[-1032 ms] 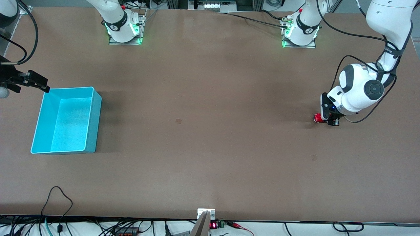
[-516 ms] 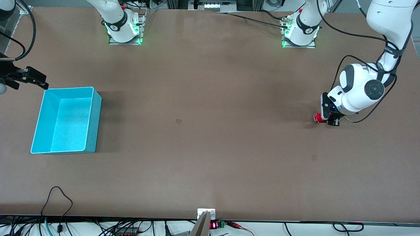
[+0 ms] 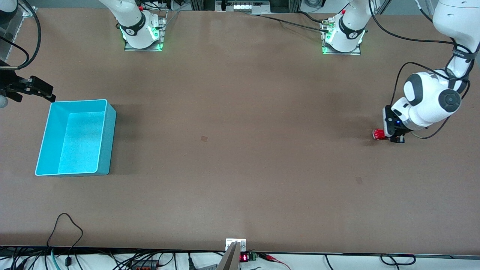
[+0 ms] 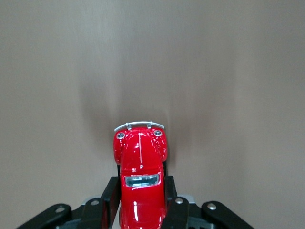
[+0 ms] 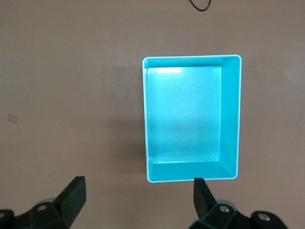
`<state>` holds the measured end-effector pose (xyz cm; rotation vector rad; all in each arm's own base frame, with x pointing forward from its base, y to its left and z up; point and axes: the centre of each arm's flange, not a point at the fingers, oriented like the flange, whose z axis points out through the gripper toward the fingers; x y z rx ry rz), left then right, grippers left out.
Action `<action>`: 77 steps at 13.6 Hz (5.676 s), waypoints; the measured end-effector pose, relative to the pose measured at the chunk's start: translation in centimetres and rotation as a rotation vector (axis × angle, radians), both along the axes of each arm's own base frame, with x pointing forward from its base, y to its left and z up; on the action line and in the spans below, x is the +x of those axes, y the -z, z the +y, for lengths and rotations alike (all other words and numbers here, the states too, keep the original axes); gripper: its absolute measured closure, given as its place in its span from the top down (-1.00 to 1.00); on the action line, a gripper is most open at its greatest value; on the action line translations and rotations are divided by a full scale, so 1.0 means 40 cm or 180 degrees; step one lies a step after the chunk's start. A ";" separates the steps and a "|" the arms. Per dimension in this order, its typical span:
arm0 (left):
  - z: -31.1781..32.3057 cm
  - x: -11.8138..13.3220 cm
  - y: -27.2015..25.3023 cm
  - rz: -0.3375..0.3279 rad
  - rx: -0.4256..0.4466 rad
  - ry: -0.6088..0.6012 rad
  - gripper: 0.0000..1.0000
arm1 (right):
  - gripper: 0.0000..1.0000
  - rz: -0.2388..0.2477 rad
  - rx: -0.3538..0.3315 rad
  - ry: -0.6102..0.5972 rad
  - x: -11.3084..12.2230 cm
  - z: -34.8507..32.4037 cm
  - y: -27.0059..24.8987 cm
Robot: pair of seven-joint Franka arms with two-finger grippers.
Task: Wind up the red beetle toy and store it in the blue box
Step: 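Drag the held car backward along the table with the left gripper, then open the left gripper to release the wound car, then raise the left gripper away as the car rolls toward the box, then reach the right gripper to the car while the left gripper withdraws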
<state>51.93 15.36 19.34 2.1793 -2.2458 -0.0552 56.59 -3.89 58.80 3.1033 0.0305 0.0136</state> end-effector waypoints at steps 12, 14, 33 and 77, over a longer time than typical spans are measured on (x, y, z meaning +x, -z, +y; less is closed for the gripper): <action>0.187 -0.019 0.000 -0.0050 -0.0005 0.0237 -0.16 | 1.00 0.0011 0.0002 0.0003 -0.001 0.001 0.001; 0.187 -0.019 0.000 -0.0047 -0.0006 0.0241 -0.14 | 1.00 0.0011 0.0002 0.0003 -0.001 0.001 0.001; 0.192 0.030 -0.238 0.0618 -0.0119 -0.0416 1.00 | 1.00 0.0014 0.0002 0.0006 -0.001 0.001 0.002; -0.559 0.105 -0.951 0.0466 0.0794 -0.4796 1.00 | 1.00 0.1050 0.0335 -0.2741 -0.036 0.157 0.589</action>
